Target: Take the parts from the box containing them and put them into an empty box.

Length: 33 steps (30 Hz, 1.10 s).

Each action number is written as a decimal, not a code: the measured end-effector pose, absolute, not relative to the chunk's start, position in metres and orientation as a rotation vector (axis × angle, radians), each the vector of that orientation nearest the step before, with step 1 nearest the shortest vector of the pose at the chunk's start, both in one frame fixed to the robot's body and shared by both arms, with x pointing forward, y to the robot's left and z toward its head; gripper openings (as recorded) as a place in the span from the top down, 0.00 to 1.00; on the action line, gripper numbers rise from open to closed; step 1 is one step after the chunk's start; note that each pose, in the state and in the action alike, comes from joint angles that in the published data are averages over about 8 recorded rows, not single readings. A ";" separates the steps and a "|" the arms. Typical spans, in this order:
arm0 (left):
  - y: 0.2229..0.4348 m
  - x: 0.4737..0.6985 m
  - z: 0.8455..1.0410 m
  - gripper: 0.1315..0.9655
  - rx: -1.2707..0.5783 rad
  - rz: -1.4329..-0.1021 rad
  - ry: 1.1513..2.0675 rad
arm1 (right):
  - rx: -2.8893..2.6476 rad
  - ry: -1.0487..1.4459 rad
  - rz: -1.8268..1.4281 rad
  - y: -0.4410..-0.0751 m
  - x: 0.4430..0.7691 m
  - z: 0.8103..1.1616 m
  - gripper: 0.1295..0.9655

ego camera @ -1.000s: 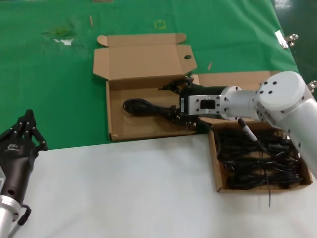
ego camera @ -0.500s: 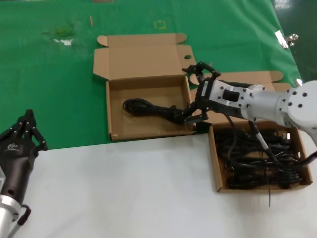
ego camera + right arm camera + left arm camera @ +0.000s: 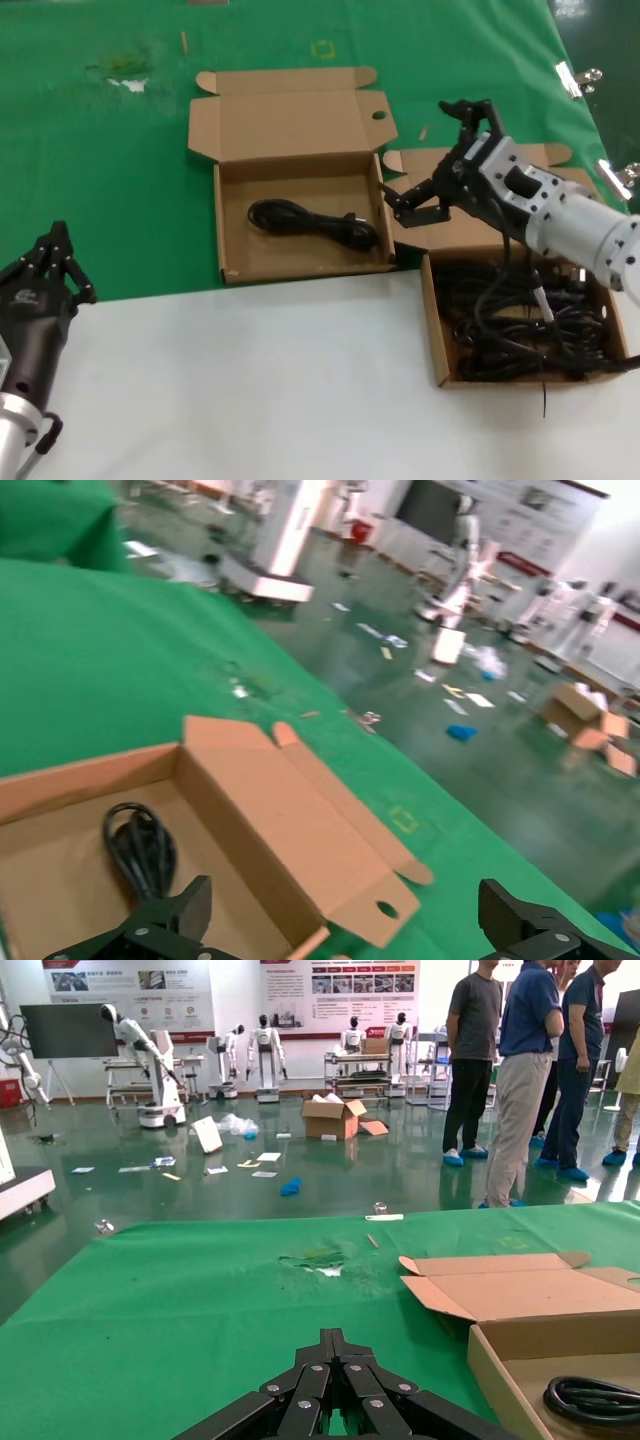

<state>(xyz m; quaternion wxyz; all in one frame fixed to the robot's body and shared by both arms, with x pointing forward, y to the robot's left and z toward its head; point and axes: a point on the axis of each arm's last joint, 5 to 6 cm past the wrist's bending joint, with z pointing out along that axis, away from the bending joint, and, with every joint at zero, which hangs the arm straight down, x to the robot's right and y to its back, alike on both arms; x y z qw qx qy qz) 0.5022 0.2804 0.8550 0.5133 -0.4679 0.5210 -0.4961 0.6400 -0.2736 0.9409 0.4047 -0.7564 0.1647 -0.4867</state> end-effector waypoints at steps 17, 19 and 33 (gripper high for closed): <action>0.280 0.502 0.855 0.99 -1.125 -1.193 1.253 | -1.832 0.556 -1.251 -0.288 0.618 0.917 0.00; 0.280 0.502 0.855 0.98 -1.125 -1.193 1.253 | -1.828 0.558 -1.250 -0.287 0.617 0.917 0.00; 0.280 0.502 0.855 0.85 -1.125 -1.193 1.253 | -1.735 0.621 -1.247 -0.282 0.603 0.906 0.00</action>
